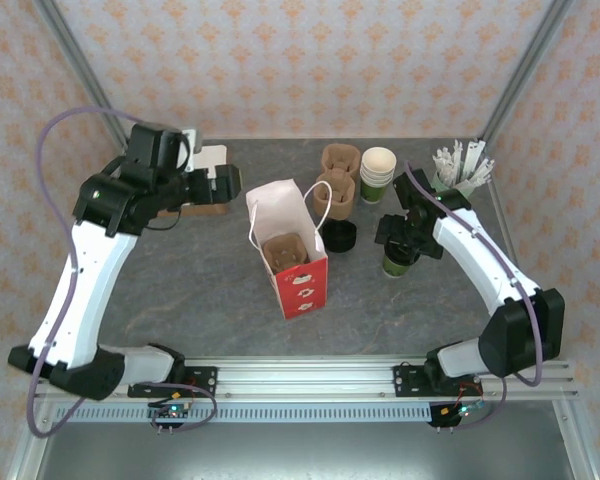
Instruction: Pack the takeout coffee
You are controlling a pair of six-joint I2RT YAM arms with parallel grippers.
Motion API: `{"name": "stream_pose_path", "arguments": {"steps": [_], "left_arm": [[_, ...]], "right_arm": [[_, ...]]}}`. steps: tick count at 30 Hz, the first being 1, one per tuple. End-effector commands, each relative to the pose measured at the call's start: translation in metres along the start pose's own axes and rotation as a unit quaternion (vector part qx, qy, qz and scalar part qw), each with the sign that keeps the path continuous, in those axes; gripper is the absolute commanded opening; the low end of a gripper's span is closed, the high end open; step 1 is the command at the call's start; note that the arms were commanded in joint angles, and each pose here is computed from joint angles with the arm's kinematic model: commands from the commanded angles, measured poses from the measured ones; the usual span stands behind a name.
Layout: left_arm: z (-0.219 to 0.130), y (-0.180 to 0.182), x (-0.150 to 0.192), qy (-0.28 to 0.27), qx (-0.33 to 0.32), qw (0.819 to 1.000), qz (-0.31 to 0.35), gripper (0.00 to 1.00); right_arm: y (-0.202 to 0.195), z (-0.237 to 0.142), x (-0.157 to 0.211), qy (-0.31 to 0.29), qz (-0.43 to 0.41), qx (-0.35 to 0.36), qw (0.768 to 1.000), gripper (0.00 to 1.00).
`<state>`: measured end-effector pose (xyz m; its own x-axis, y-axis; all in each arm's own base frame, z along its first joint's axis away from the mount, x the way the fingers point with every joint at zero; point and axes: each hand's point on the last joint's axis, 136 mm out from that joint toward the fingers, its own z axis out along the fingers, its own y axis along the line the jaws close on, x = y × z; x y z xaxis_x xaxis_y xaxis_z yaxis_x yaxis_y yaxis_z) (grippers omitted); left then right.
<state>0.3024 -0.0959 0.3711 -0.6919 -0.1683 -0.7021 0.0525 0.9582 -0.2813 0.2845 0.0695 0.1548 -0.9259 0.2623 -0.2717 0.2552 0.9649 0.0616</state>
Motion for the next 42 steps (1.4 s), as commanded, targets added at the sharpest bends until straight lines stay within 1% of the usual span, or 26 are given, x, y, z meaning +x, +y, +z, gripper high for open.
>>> {"name": "stream_pose_path", "arguments": {"steps": [1,7,13,42], "left_arm": [[-0.004,0.006,-0.01,-0.042,-0.007,0.999,-0.021,1.0],[-0.004,0.017,0.012,-0.026,-0.02,0.999,-0.023,1.0],[0.001,0.021,0.023,-0.01,-0.025,0.999,-0.023,1.0],[0.008,0.018,0.028,0.01,-0.019,1.0,-0.022,1.0]], "right_arm": [[-0.002,-0.004,0.0,0.014,-0.01,0.007,1.0,0.99],[-0.004,0.001,-0.004,0.022,-0.016,0.022,0.999,0.99],[-0.004,0.007,-0.003,0.034,-0.021,0.028,0.999,0.99],[-0.006,0.037,0.008,0.076,-0.031,0.033,0.996,0.99]]}}
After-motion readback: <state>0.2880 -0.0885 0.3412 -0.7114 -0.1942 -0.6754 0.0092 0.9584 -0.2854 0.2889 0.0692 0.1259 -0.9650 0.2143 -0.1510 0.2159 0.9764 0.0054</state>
